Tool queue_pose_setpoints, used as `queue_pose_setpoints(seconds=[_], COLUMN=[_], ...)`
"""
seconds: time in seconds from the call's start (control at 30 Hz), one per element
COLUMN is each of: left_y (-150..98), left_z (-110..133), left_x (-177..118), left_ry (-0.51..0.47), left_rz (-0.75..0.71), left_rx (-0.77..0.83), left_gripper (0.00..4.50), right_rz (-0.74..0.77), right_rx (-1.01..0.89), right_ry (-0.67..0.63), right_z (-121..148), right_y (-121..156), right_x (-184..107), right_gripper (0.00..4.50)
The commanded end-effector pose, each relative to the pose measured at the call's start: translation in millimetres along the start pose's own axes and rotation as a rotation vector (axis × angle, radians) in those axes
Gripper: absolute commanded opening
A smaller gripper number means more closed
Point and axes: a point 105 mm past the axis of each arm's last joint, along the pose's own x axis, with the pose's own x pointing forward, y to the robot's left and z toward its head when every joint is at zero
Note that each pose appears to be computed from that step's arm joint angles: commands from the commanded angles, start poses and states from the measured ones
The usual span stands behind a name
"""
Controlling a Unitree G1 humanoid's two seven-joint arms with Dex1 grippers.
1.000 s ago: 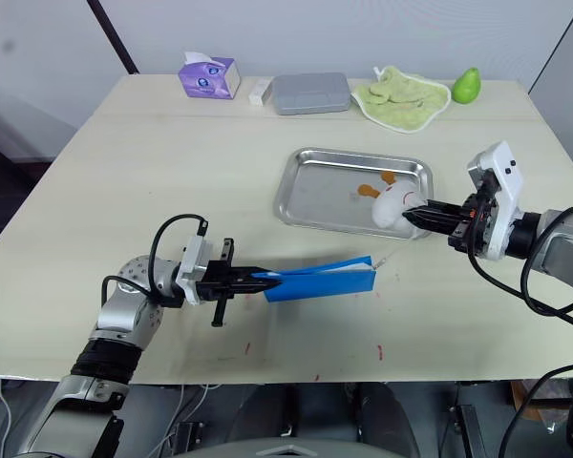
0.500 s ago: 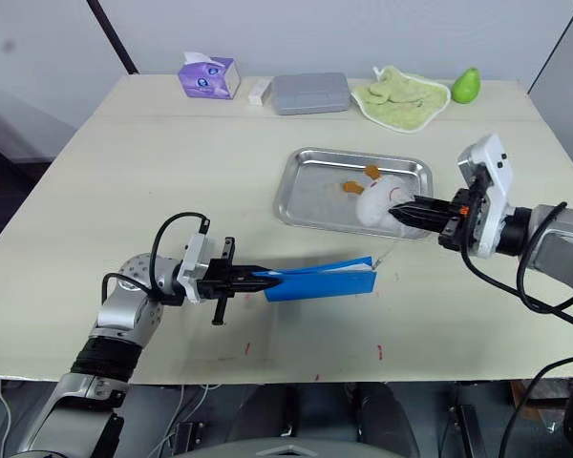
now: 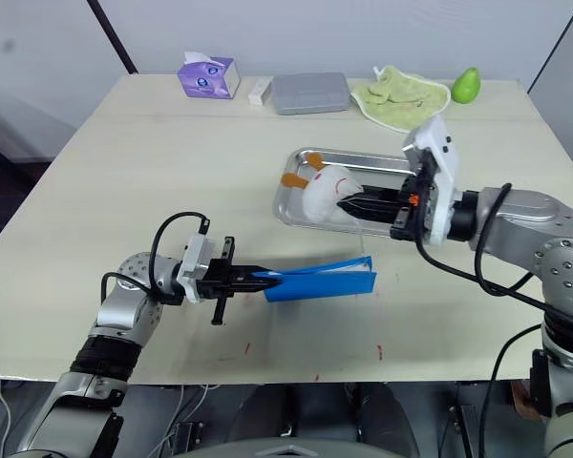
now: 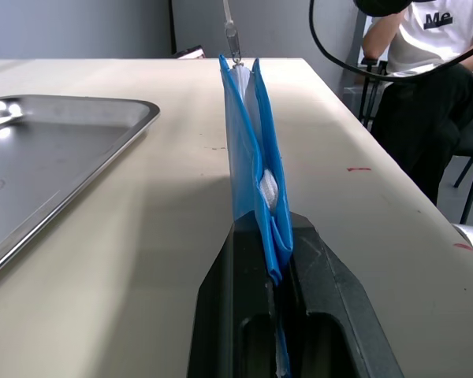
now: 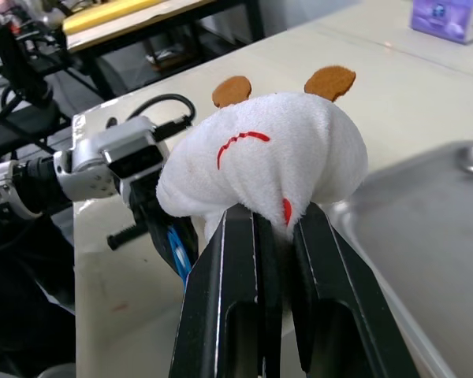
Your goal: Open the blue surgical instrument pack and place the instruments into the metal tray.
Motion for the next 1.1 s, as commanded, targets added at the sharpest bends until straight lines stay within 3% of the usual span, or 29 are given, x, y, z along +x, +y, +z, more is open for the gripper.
queue_pose_setpoints(seconds=[0.03,0.53,1.1], left_y=[-5.0,-4.8,-6.0], left_z=[-14.6,-14.5,-10.7], left_x=[1.1,4.0,14.7], left_ry=[0.073,0.075,0.071], left_rz=[-0.026,-0.024,-0.028], left_rx=[-0.034,-0.029,-0.024], left_gripper=[0.00,0.00,0.00], right_rz=[0.041,0.140,0.205], right_rx=[-0.064,-0.005,0.058], right_ry=[-0.071,-0.098,-0.133], right_z=[19.7,10.1,9.6], right_y=[10.6,31.0,43.8], right_x=[11.0,68.7,102.3], right_gripper=[0.02,0.02,0.02])
